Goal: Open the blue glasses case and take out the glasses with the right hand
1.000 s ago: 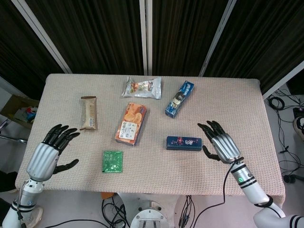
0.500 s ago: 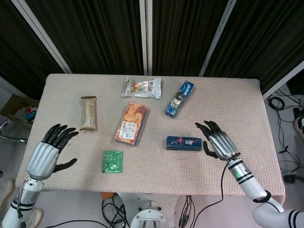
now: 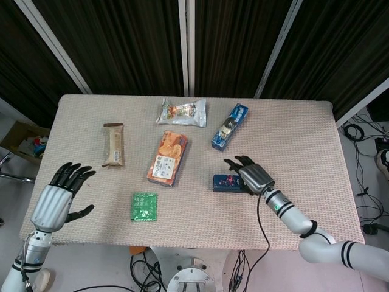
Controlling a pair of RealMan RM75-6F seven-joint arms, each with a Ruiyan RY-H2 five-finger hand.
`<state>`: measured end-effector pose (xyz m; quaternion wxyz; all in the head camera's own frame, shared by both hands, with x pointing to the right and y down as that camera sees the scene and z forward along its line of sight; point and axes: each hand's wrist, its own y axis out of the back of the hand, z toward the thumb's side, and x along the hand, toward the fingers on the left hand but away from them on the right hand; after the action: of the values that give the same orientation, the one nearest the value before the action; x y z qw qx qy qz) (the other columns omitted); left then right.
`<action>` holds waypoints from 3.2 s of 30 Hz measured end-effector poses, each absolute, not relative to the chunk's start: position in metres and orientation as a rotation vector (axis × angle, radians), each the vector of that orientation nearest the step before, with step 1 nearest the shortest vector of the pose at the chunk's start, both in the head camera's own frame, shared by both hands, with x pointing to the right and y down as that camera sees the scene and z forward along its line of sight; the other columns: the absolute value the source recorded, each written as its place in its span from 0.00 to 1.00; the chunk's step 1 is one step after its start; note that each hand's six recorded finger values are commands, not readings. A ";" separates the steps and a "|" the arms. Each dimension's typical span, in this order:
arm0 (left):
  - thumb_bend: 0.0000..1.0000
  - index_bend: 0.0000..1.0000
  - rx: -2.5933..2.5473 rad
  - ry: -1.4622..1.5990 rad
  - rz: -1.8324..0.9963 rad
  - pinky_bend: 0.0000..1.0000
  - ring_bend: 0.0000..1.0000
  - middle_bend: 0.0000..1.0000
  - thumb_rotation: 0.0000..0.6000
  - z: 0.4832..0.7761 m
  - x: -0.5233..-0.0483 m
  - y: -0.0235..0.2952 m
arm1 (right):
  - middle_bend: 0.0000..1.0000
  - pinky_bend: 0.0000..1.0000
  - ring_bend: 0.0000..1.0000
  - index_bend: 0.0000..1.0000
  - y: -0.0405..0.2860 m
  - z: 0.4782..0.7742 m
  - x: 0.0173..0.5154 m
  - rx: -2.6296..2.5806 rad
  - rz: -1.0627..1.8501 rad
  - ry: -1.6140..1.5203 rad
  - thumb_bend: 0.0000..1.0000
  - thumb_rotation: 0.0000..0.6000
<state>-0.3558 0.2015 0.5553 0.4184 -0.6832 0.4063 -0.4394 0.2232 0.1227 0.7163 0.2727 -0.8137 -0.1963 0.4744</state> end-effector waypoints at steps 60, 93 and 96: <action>0.05 0.21 -1.689 1.032 -1.112 0.12 0.12 0.19 1.00 0.549 -0.368 0.211 | 0.14 0.00 0.00 0.00 0.151 0.724 0.246 -2.400 1.383 -0.638 1.00 1.00; 0.05 0.22 -1.672 1.040 -1.131 0.12 0.12 0.19 1.00 0.544 -0.373 0.216 | 0.18 0.00 0.00 0.00 0.137 0.714 0.152 -2.344 1.196 -0.327 0.49 1.00; 0.05 0.21 -1.670 1.041 -1.135 0.12 0.12 0.19 1.00 0.544 -0.373 0.216 | 0.21 0.00 0.00 0.00 0.128 0.710 0.159 -2.274 1.189 -0.363 0.34 1.00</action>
<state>-0.3735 0.2161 0.5441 0.4212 -0.6668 0.4156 -0.4529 0.1594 0.1284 0.7101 0.2718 -0.8444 -0.1349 0.4415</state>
